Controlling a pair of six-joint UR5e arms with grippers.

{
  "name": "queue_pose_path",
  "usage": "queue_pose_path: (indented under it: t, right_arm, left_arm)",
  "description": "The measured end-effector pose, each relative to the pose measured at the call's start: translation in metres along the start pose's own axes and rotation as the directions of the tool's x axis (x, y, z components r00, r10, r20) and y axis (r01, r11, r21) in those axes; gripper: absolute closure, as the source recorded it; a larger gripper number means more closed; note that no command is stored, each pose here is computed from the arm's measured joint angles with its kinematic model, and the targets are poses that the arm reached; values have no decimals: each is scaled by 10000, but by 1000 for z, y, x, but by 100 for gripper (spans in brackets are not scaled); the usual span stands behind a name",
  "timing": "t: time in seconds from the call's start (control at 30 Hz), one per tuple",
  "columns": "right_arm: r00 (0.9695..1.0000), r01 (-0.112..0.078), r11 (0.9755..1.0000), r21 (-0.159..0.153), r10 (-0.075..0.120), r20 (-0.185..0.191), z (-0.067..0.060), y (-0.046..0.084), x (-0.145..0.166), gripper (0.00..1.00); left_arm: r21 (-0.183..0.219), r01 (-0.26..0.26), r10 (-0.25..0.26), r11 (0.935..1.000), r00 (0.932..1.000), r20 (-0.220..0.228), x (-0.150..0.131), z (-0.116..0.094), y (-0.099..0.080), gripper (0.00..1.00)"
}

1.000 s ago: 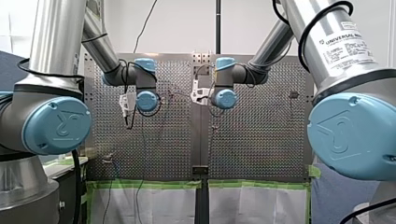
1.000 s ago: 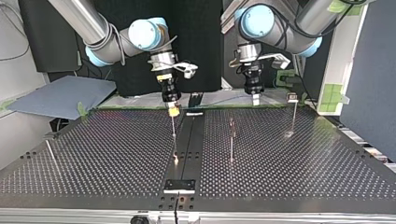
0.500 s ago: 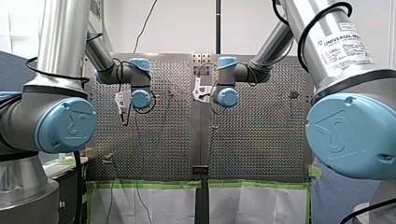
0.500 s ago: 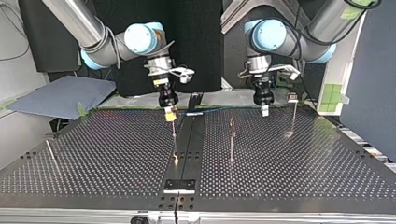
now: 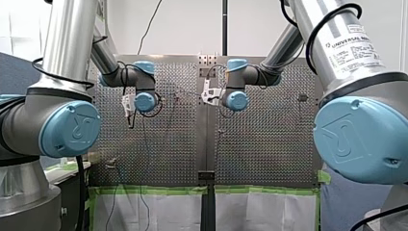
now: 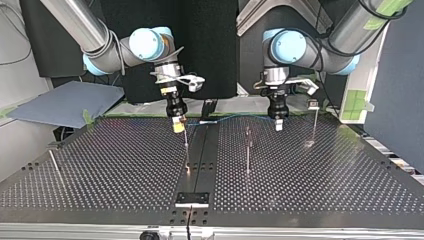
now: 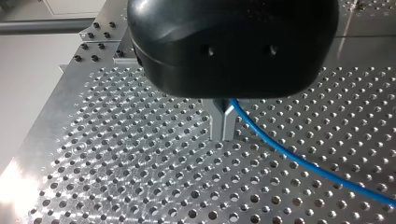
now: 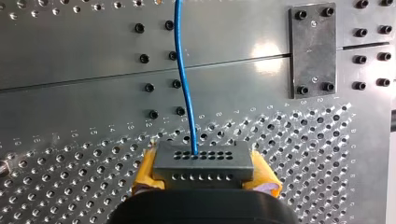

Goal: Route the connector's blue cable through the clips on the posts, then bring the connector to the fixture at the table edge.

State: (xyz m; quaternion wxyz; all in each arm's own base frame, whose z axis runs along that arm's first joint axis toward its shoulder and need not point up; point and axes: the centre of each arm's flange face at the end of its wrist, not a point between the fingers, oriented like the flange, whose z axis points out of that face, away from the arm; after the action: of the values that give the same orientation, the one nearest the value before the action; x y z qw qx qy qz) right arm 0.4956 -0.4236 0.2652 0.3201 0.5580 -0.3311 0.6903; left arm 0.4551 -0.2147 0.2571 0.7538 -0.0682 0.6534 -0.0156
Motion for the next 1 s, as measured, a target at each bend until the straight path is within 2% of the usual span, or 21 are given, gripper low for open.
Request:
queue_pose_path:
  t: [0.53, 0.8, 1.0]
  right_arm:
    - [10000, 26, 9999, -105, -26, -17, 3, 11, 0, 100]
    - [10000, 24, 10000, 87, -24, -84, 4, 9, 0, 100]
    - [9999, 30, 9999, 152, -28, -100, 5, 10, 0, 100]
  left_arm:
    - [27, 53, -54, 10000, 9999, 129, -5, 10, 3, 100]
    - [323, 100, -108, 9994, 9996, 249, -10, 16, -2, 100]
    - [367, 134, -145, 9992, 9995, 277, -11, 19, -3, 100]
